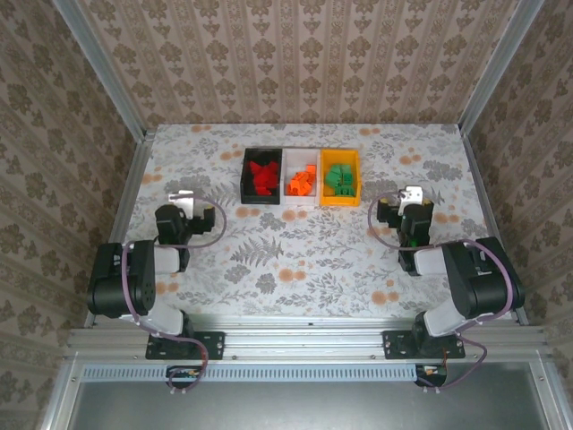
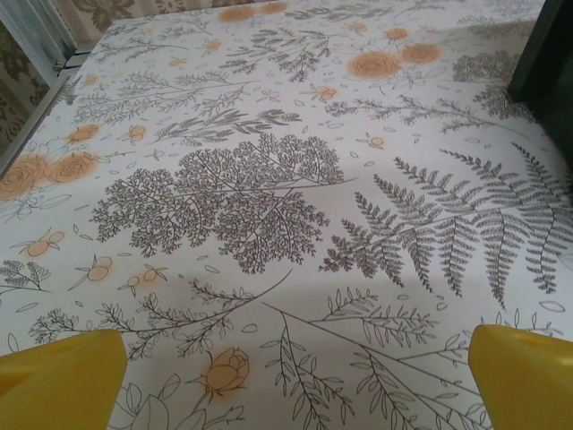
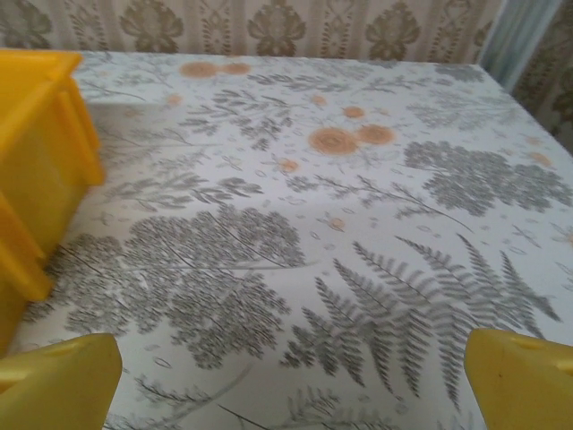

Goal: Sort the legos into containers by color

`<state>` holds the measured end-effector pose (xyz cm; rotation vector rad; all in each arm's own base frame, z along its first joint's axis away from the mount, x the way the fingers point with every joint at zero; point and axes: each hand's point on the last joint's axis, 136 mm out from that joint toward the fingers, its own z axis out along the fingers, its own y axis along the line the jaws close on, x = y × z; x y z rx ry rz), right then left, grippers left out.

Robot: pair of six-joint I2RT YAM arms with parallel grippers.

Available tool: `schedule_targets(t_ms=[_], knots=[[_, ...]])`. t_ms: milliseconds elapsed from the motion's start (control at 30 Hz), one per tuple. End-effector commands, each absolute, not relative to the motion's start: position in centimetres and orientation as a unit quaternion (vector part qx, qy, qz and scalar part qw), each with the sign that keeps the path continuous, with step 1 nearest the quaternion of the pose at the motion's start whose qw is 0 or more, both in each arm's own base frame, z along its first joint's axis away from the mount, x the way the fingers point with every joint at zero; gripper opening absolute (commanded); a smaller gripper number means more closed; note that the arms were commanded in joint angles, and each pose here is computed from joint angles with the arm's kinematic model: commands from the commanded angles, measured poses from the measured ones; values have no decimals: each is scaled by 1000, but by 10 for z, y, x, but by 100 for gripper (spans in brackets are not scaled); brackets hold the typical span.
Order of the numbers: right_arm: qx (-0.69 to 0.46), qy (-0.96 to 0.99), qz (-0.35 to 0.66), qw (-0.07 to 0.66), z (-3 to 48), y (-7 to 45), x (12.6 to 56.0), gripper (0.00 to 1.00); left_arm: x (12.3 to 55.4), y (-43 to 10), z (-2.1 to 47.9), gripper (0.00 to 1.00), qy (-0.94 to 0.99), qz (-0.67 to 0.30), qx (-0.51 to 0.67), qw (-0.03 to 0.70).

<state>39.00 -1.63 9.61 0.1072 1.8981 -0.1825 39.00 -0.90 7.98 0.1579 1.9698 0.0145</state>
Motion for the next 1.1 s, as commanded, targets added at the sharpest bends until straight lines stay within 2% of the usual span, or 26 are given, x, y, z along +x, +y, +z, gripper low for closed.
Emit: schedule_targets(t_ms=[0, 367, 1067], knots=[[43, 818, -27, 573, 98, -11, 400, 100, 399, -9, 94, 100, 821, -5, 54, 568], [36, 817, -29, 574, 98, -8, 400, 100, 399, -10, 94, 100, 821, 26, 54, 568], [36, 817, -29, 575, 98, -8, 400, 100, 399, -7, 94, 100, 822, 28, 49, 567]])
